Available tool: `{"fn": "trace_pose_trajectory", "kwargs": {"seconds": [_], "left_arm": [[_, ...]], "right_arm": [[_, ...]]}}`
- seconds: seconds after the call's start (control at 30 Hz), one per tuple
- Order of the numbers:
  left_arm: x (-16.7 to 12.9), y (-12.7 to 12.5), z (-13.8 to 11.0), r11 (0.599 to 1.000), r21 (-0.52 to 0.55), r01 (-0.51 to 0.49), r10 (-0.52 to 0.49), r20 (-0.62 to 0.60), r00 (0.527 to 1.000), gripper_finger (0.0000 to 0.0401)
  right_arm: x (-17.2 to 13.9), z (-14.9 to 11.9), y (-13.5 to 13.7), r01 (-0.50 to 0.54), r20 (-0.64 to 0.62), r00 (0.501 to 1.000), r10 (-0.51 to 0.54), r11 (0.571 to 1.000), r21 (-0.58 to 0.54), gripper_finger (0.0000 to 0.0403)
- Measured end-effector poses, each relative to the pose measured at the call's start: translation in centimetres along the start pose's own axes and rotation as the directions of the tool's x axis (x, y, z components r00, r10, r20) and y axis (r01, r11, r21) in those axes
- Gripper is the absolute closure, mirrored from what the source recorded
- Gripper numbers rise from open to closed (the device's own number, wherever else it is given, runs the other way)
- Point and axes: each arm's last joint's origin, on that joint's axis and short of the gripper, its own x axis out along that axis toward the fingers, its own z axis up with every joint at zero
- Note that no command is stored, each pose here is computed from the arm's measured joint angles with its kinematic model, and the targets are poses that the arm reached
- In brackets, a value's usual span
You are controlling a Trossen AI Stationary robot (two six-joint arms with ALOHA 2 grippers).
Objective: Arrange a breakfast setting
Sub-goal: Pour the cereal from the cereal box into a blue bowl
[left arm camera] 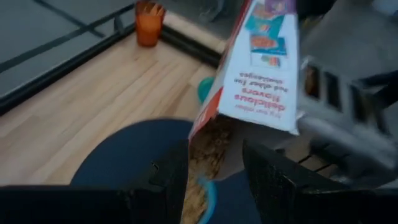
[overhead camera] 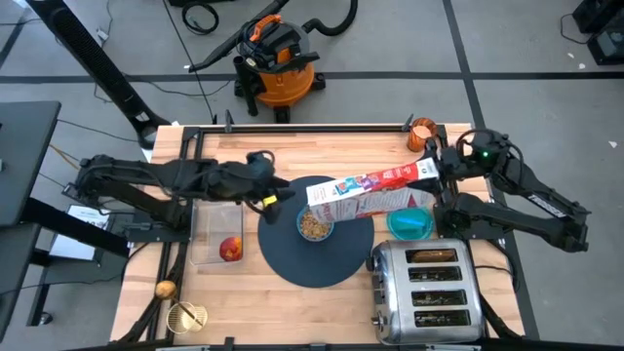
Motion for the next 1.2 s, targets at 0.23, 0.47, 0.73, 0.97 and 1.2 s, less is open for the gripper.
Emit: {"fn": "trace_pose_trajectory", "kwargs": {"seconds": [0.23, 0.47, 0.73, 0.97, 1.2], "left_arm": [[-2.9, -0.4, 2.0, 0.994, -0.005, 0.113, -0.11, 0.177, 0.978, 0.0244], [-6.5, -0.3, 4.7, 0.978, 0.008, 0.209, -0.193, 0.423, 0.885, 0.0244], [-8.1, 0.1, 5.1, 0.976, 0.0, 0.218, -0.193, 0.468, 0.863, 0.0244], [-8.1, -0.1, 5.0, 0.973, 0.005, 0.232, -0.208, 0.466, 0.86, 0.0244], [-9.0, -1.3, 4.7, 0.944, 0.037, 0.329, -0.307, 0.464, 0.831, 0.0244]], "right_arm": [[-0.7, 1.1, 0.5, -0.007, 0.11, 0.994, 0.004, 1.0, 0.022, 0.0201], [-1.3, 2.5, 0.9, -0.017, 0.244, 0.97, 0.014, 1.0, 0.013, 0.0201], [-1.8, 3.2, 1.1, -0.012, 0.315, 0.949, 0.005, 1.0, 0.021, 0.0201], [-2.4, 4.6, 1.5, -0.014, 0.446, 0.895, 0.018, 1.0, -0.012, 0.0201], [-3.4, 6.3, 2.0, 0.03, 0.613, 0.79, 0.011, 0.998, -0.057, 0.0201]]}}
